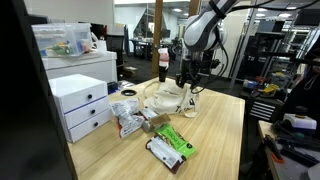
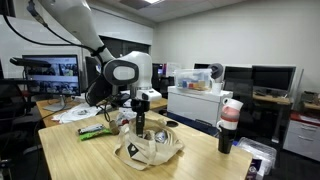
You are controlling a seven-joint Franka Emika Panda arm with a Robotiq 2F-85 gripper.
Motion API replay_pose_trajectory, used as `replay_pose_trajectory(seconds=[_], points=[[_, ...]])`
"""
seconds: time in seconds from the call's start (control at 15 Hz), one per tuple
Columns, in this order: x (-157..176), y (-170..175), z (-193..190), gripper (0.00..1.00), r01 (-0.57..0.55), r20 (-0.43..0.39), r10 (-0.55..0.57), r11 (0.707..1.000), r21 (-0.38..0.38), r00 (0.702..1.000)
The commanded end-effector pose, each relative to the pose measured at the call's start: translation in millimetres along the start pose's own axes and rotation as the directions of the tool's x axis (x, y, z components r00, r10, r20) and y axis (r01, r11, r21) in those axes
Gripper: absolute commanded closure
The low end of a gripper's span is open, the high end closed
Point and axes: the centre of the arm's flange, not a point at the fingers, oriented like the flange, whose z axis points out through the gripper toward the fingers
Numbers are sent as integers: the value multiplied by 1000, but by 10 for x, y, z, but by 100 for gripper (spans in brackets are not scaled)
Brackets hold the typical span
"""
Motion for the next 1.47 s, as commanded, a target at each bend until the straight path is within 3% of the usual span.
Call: replay_pose_trajectory(seconds=[0.0, 0.07, 0.2, 1.33, 1.4], points=[[-58, -9, -57, 8, -19, -3, 18, 1000, -15, 1000], [-57, -16, -58, 1, -17, -3, 17, 1000, -15, 1000], [-53, -24, -54, 0, -16, -4, 16, 1000, -15, 1000], [87, -123, 193, 0, -4, 19, 4, 1000, -27, 1000], [86, -140, 201, 25, 3, 19, -3, 1000, -23, 1000]])
